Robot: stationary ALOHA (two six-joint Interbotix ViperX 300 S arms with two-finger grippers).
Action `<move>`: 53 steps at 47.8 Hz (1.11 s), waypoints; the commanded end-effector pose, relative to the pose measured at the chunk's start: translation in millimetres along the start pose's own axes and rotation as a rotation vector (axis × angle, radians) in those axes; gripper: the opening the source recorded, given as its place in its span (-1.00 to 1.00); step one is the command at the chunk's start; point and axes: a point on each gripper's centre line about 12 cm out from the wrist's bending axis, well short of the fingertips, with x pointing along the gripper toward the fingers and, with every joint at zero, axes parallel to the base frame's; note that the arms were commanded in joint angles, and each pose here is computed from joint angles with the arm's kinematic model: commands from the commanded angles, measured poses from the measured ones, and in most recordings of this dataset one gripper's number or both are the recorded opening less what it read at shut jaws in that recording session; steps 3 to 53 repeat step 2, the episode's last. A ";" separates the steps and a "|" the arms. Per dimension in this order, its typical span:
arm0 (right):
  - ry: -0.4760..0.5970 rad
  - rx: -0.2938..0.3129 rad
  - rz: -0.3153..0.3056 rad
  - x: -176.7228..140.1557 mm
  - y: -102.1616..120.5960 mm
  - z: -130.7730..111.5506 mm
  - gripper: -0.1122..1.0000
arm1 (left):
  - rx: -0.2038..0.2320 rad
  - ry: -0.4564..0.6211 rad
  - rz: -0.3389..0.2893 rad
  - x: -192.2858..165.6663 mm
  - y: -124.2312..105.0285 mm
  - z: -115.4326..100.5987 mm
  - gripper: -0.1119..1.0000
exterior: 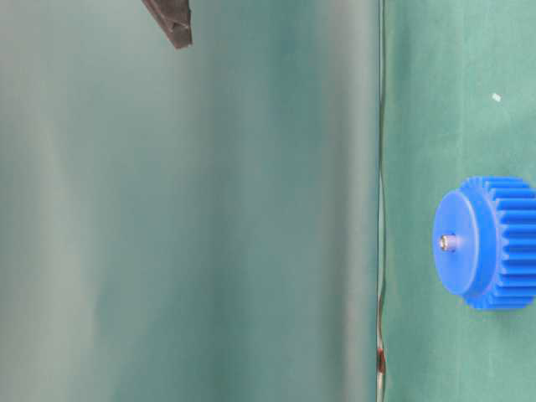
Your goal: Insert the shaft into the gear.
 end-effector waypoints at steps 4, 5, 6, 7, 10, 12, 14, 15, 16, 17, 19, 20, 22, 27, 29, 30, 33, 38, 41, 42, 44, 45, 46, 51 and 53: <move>-0.015 -0.003 0.003 0.9 1.0 4.7 0.83 | 0.005 -0.024 -0.004 1.5 -0.9 9.5 -0.80; -0.015 -0.003 0.003 0.9 1.0 4.7 0.83 | 0.005 -0.024 -0.004 1.5 -0.9 9.5 -0.80; -0.015 -0.003 0.003 0.9 1.0 4.7 0.83 | 0.005 -0.024 -0.004 1.5 -0.9 9.5 -0.80; -0.015 -0.003 0.003 0.9 1.0 4.7 0.83 | 0.005 -0.024 -0.004 1.5 -0.9 9.5 -0.80; -0.015 -0.003 0.003 0.9 1.0 4.7 0.83 | 0.005 -0.024 -0.004 1.5 -0.9 9.5 -0.80; -0.015 -0.003 0.003 0.9 1.0 4.7 0.83 | 0.005 -0.024 -0.004 1.5 -0.9 9.5 -0.80; -0.015 -0.003 0.003 0.9 1.0 4.7 0.83 | 0.005 -0.024 -0.004 1.5 -0.9 9.5 -0.80; -0.015 -0.003 0.003 0.9 1.0 4.7 0.83 | 0.005 -0.024 -0.004 1.5 -0.9 9.5 -0.80; -0.015 -0.003 0.003 0.9 1.0 4.7 0.83 | 0.005 -0.024 -0.004 1.5 -0.9 9.5 -0.80; -0.015 -0.003 0.003 0.9 1.0 4.7 0.83 | 0.005 -0.024 -0.004 1.5 -0.9 9.5 -0.80; -0.015 -0.003 0.003 0.9 1.0 4.7 0.83 | 0.005 -0.024 -0.004 1.5 -0.9 9.5 -0.80; -0.015 -0.003 0.003 0.9 1.0 4.7 0.83 | 0.005 -0.024 -0.004 1.5 -0.9 9.5 -0.80; -0.015 -0.003 0.003 0.9 1.0 4.7 0.83 | 0.005 -0.024 -0.004 1.5 -0.9 9.5 -0.80; -0.015 -0.003 0.003 0.9 1.0 4.7 0.83 | 0.005 -0.024 -0.004 1.5 -0.9 9.5 -0.80; -0.015 -0.003 0.003 0.9 1.0 4.7 0.83 | 0.005 -0.024 -0.004 1.5 -0.9 9.5 -0.80; -0.015 -0.003 0.003 0.9 1.0 4.7 0.83 | 0.005 -0.024 -0.004 1.5 -0.9 9.5 -0.80; -0.015 -0.003 0.003 0.9 1.0 4.7 0.83 | 0.005 -0.024 -0.004 1.5 -0.9 9.5 -0.80; -0.015 -0.003 0.003 0.9 1.0 4.7 0.83 | 0.005 -0.024 -0.004 1.5 -0.9 9.5 -0.80; -0.015 -0.003 0.003 0.9 1.0 4.7 0.83 | 0.005 -0.024 -0.004 1.5 -0.9 9.5 -0.80; -0.015 -0.003 0.003 0.9 1.0 4.7 0.83 | 0.005 -0.024 -0.004 1.5 -0.9 9.5 -0.80; -0.015 -0.003 0.003 0.9 1.0 4.7 0.83 | 0.005 -0.024 -0.004 1.5 -0.9 9.5 -0.80; -0.015 -0.003 0.003 0.9 1.0 4.7 0.83 | 0.005 -0.024 -0.004 1.5 -0.9 9.5 -0.80; -0.015 -0.003 0.003 0.9 1.0 4.7 0.83 | 0.005 -0.024 -0.004 1.5 -0.9 9.5 -0.80; -0.015 -0.003 0.003 0.9 1.0 4.7 0.83 | 0.005 -0.024 -0.004 1.5 -0.9 9.5 -0.80; -0.015 -0.003 0.003 0.9 1.0 4.7 0.83 | 0.005 -0.024 -0.004 1.5 -0.9 9.5 -0.80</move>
